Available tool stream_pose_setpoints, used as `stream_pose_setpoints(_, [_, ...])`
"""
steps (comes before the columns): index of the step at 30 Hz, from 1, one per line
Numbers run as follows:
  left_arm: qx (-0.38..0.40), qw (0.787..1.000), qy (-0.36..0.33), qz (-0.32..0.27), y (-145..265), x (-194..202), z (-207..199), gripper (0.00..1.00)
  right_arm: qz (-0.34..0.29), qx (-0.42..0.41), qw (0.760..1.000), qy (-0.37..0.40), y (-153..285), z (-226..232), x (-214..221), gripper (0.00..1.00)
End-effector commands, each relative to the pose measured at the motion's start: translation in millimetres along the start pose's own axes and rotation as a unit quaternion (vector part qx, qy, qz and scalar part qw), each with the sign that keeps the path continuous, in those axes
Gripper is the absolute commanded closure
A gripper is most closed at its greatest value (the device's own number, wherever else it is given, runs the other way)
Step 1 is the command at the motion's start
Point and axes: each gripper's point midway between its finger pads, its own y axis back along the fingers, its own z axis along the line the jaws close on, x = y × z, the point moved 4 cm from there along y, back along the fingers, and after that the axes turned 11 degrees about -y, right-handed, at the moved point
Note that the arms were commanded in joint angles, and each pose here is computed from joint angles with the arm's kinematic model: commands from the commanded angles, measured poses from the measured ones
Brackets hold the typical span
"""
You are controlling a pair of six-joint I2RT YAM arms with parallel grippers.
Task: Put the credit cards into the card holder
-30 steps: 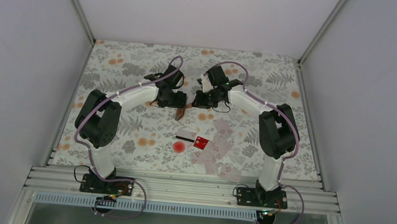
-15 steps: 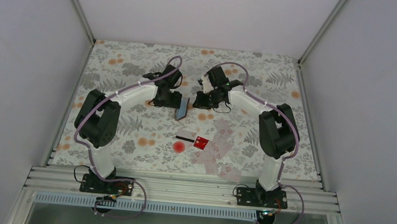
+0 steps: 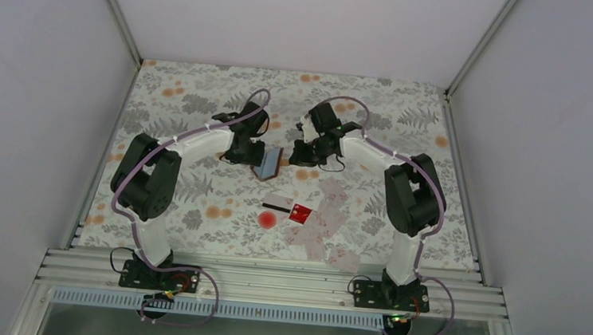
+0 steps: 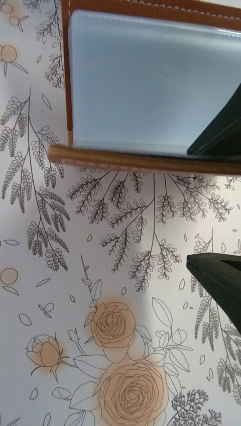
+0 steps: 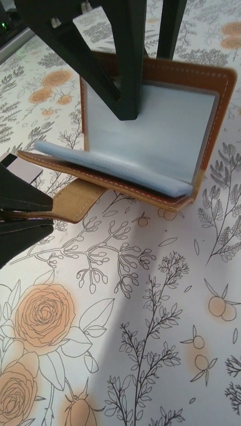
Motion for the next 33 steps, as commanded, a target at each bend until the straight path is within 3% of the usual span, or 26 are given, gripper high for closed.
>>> stream_pose_setpoints(1, [0.022,1.000,0.011,-0.005,-9,2,3,0.55,0.011,0.019,1.000,-0.002,-16,-18,4,0.96])
stream_pose_setpoints(6, [0.052,0.998,0.025,-0.010,-13,3,4,0.68,0.019,0.035,0.999,-0.007,-24,-32,8,0.96])
stream_pose_setpoints(12, [0.053,0.998,0.026,-0.019,-8,1,6,0.97,0.026,0.044,0.999,-0.011,-32,-44,11,0.96])
stream_pose_setpoints(15, [0.055,0.998,0.032,-0.025,-2,-2,5,0.98,0.025,0.041,0.999,-0.008,-31,-44,10,0.89])
stream_pose_setpoints(19, [0.051,0.997,0.051,-0.029,9,-5,6,0.98,0.017,0.037,0.999,-0.005,-18,-40,3,0.70])
stream_pose_setpoints(24, [0.044,0.997,0.063,-0.030,19,-9,6,0.98,-0.001,0.002,1.000,0.002,15,-16,-8,0.67])
stream_pose_setpoints(29, [0.032,0.997,0.061,-0.028,22,-12,4,0.98,0.026,-0.102,0.994,0.019,36,22,-3,0.66])
stream_pose_setpoints(33, [0.019,0.997,0.067,-0.020,20,-13,5,0.98,0.053,-0.132,0.990,0.020,43,32,7,0.56])
